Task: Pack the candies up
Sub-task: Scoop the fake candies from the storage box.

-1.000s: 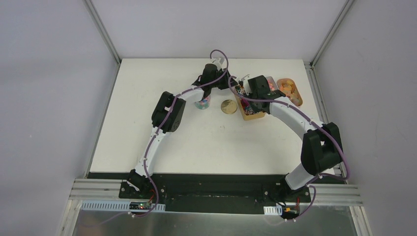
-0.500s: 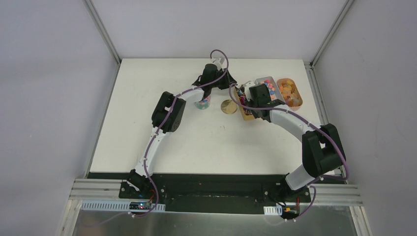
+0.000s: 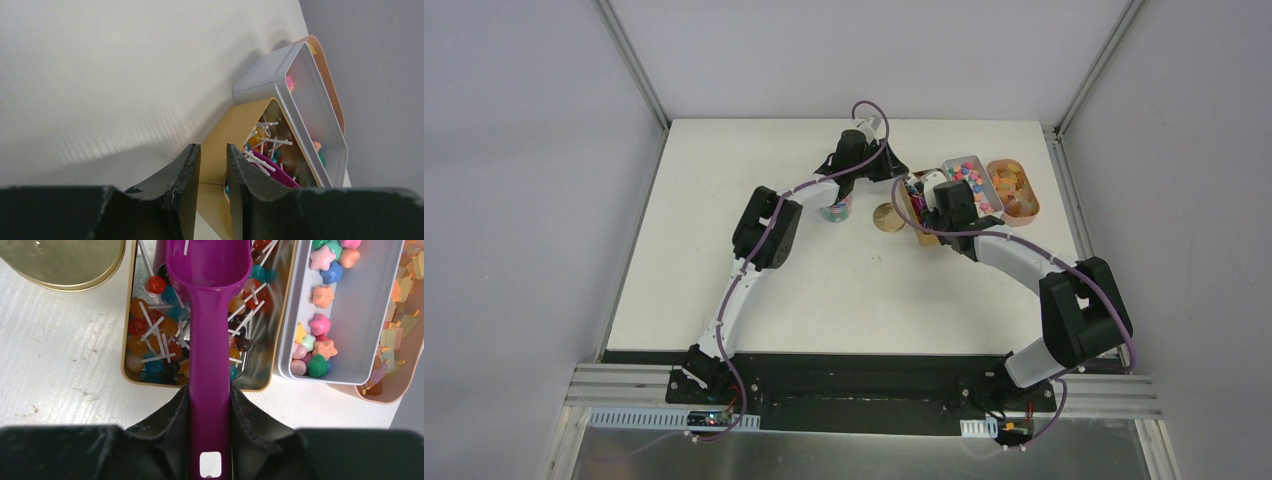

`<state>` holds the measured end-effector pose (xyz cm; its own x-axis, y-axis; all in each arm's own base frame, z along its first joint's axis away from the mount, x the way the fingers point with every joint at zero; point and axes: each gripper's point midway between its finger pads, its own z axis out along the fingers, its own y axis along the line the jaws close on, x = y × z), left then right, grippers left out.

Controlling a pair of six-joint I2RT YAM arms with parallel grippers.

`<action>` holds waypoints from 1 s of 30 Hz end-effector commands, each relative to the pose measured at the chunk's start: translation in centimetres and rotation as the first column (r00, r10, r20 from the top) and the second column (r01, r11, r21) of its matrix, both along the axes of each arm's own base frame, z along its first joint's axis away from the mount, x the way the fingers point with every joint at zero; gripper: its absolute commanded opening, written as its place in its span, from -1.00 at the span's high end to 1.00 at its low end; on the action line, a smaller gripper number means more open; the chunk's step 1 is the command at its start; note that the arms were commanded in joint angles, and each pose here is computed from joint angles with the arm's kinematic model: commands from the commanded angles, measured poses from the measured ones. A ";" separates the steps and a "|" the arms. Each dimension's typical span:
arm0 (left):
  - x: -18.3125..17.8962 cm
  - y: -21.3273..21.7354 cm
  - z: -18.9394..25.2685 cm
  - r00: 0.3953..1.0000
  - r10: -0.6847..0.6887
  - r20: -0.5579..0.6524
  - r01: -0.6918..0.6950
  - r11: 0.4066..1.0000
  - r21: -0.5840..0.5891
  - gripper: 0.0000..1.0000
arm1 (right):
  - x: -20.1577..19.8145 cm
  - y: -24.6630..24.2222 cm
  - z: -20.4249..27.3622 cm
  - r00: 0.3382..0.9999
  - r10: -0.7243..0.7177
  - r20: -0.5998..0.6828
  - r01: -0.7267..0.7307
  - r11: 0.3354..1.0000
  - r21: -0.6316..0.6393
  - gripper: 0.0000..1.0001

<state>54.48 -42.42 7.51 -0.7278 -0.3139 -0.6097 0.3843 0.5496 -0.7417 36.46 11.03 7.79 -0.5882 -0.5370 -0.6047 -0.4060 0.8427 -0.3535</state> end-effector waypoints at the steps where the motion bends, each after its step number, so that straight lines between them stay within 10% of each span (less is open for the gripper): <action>1: -0.5 -1.2 1.5 0.999 -0.027 0.037 0.029 0.999 -0.041 0.47 | 1.3 0.9 2.1 0.993 -0.024 0.115 0.014 0.996 0.088 1.00; 30: -0.4 -1.2 1.7 0.999 -0.022 0.038 0.024 0.999 -0.049 0.45 | 2.3 1.1 1.8 0.972 -0.058 0.228 0.013 0.981 0.195 1.00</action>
<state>54.58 -42.44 7.71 -0.7245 -0.3205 -0.6103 0.3857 0.5453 -0.7442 36.32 10.80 6.98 -0.5251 -0.4319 -0.7333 -0.3261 0.8980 -0.2954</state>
